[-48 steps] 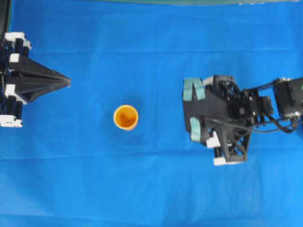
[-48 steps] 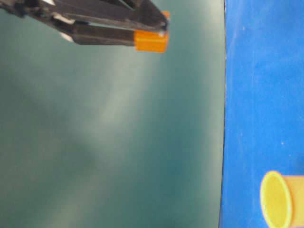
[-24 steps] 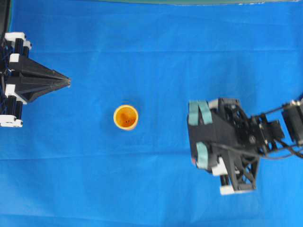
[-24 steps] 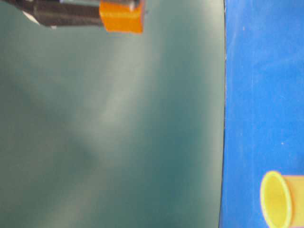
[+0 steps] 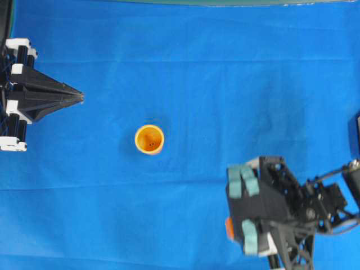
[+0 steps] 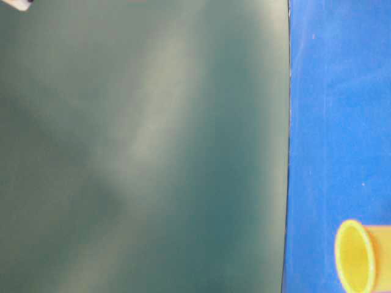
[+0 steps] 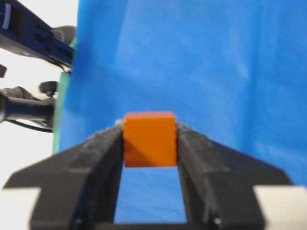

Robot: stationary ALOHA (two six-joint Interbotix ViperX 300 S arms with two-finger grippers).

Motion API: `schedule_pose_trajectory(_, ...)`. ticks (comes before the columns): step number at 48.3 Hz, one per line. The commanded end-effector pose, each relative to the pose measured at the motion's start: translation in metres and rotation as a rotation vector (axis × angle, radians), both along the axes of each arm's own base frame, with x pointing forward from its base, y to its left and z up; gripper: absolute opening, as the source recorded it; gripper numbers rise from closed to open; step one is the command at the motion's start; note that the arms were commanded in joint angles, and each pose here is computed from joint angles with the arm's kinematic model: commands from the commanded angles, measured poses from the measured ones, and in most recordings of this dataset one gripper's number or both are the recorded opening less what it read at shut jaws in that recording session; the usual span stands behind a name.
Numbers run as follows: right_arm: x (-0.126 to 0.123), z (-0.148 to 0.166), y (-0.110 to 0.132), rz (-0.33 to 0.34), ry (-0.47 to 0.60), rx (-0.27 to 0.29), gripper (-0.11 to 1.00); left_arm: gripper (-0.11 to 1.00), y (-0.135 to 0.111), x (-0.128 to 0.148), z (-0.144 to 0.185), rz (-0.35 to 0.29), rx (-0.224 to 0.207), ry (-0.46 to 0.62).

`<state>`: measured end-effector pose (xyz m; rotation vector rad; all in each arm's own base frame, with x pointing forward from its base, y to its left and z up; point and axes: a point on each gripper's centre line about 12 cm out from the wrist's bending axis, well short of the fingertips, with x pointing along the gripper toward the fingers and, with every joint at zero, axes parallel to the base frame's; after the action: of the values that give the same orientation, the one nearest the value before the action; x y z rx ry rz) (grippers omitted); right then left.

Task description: Move the block forward with right arm.

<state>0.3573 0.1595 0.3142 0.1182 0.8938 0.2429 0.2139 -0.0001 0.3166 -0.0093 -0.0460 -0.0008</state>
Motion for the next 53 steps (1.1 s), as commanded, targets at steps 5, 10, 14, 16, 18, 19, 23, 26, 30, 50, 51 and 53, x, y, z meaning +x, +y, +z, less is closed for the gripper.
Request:
schedule_pose_trajectory(5,0.007,0.018,0.018,0.03,-0.047,0.027,0.41,0.0,0.0,0.002,0.013,0.001,0.0,-0.031)
schedule_pose_trajectory(10,0.011,0.02,0.027,0.046,-0.052,0.03,0.41,0.0,0.0,0.002,0.013,0.001,0.0,-0.031)
schedule_pose_trajectory(14,0.013,0.022,0.034,0.058,-0.057,0.033,0.41,0.0,0.0,0.002,0.013,0.001,0.0,-0.031)
schedule_pose_trajectory(16,0.014,0.024,0.038,0.066,-0.063,0.036,0.41,0.0,0.0,0.002,0.013,0.001,0.002,-0.031)
schedule_pose_trajectory(18,0.015,0.025,0.042,0.072,-0.065,0.038,0.41,0.0,0.0,0.002,0.012,0.001,0.002,-0.029)
schedule_pose_trajectory(19,0.015,0.025,0.043,0.075,-0.065,0.038,0.41,0.0,0.0,0.002,0.012,0.001,0.002,-0.029)
schedule_pose_trajectory(23,0.016,0.026,0.05,0.086,-0.069,0.041,0.41,0.0,0.0,0.002,0.012,0.001,0.002,-0.025)
schedule_pose_trajectory(26,0.017,0.027,0.053,0.091,-0.071,0.043,0.41,0.0,0.0,0.002,0.011,0.001,0.002,-0.018)
schedule_pose_trajectory(30,0.017,0.028,0.056,0.096,-0.073,0.045,0.41,0.0,0.0,0.003,0.011,0.001,0.002,-0.012)
schedule_pose_trajectory(50,0.016,0.027,0.057,0.054,-0.049,0.08,0.41,0.0,0.0,0.003,0.01,0.001,0.008,-0.005)
schedule_pose_trajectory(51,0.016,0.028,0.057,0.053,-0.05,0.082,0.41,0.0,0.0,0.003,0.009,0.001,0.008,-0.003)
schedule_pose_trajectory(53,0.016,0.027,0.057,0.053,-0.049,0.081,0.41,0.0,0.0,0.003,0.009,0.001,0.006,-0.003)
